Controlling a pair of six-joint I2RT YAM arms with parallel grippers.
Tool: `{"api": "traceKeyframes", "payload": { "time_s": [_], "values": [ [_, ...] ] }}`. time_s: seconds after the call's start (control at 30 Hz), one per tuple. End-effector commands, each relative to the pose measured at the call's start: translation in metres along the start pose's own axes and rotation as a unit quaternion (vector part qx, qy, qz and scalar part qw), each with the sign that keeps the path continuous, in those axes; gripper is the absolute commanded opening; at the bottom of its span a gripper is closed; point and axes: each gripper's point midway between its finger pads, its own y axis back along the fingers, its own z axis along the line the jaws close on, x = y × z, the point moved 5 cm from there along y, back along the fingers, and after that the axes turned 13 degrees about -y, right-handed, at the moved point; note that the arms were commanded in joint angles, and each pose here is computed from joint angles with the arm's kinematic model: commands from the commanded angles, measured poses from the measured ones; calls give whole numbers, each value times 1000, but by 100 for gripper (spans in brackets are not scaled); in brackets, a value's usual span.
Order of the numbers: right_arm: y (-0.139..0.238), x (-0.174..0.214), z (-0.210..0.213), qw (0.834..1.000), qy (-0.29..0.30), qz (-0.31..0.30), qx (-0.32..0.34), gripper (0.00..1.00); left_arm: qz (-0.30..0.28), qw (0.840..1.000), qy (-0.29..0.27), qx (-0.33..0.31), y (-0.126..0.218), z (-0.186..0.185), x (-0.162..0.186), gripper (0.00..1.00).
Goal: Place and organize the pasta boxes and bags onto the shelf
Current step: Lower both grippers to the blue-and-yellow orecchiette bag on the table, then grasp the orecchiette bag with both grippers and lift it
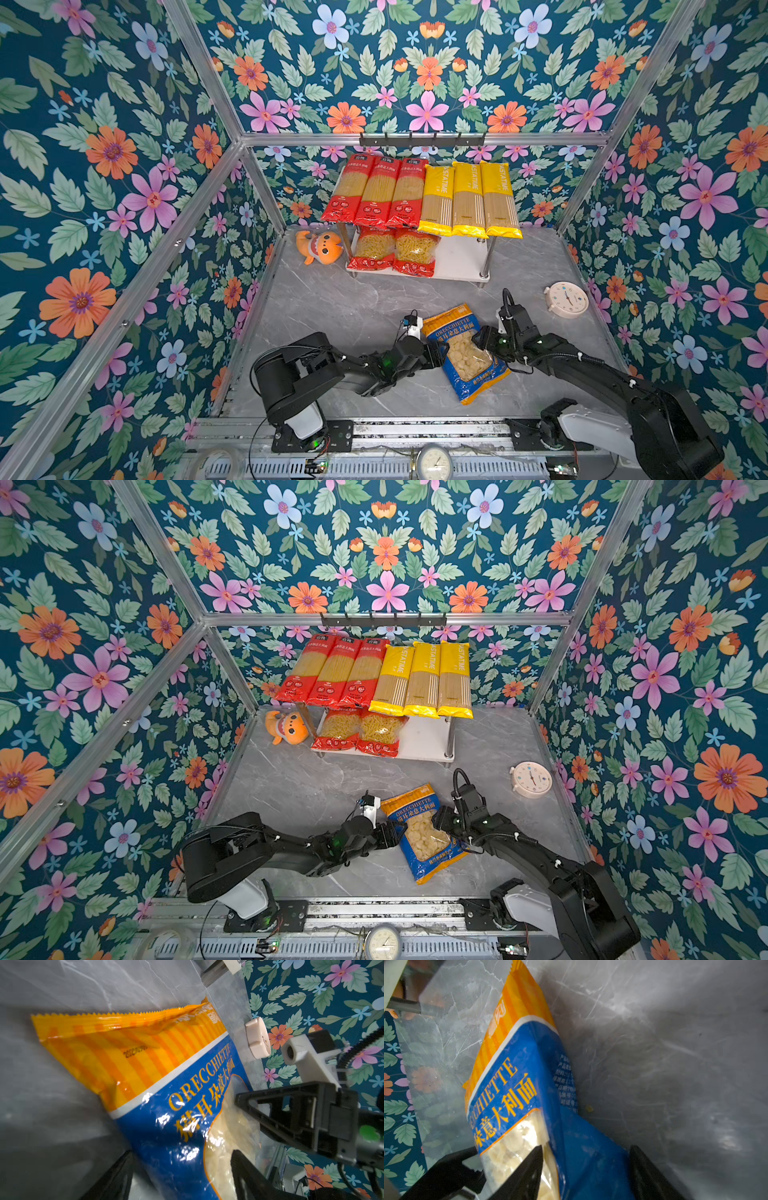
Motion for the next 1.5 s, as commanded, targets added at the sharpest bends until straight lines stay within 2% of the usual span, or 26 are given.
{"api": "traceKeyframes", "payload": {
  "time_s": [0.0, 0.2, 0.3, 0.4, 0.57, 0.67, 0.77, 0.97, 1.1, 1.17, 1.27, 1.47],
  "values": [
    [-3, 5, 12, 999, -29, 12, -30, 66, -15, 999, -6, 29, -10, -6, -19, 75],
    [8, 10, 44, 991, -39, 47, -116, 66, -47, 998, -23, 38, -18, -2, -74, 73],
    [21, 4, 43, 991, -39, 41, -118, 69, -44, 997, -56, 30, -12, -8, -87, 73],
    [32, -7, 24, 997, -33, 22, -74, 70, -20, 997, -74, 8, -4, -2, -80, 73],
    [56, -19, 5, 999, 7, -31, 20, 72, 17, 999, -40, -4, 13, 18, -56, 73],
    [51, -14, 10, 1000, 11, -18, 6, 77, 34, 998, -44, -16, 20, 23, -49, 74],
    [40, -6, 25, 998, 45, -33, -16, 79, 47, 998, -48, 8, 17, 18, -44, 74],
    [9, 3, 45, 998, 47, 0, -42, 62, 87, 994, -56, 39, -7, -1, -28, 70],
    [-6, 12, 50, 997, 63, 13, -49, 42, 87, 993, -54, 58, -18, -11, -24, 63],
    [-7, 13, 50, 997, 62, 16, -53, 32, 93, 992, -54, 61, -21, -13, -21, 57],
    [-3, 12, 48, 997, 63, 6, -53, 22, 91, 993, -52, 57, -19, -12, -20, 48],
    [9, 11, 51, 995, 69, -12, -76, 10, 85, 993, -53, 61, -17, -14, -22, 25]
  ]
}}
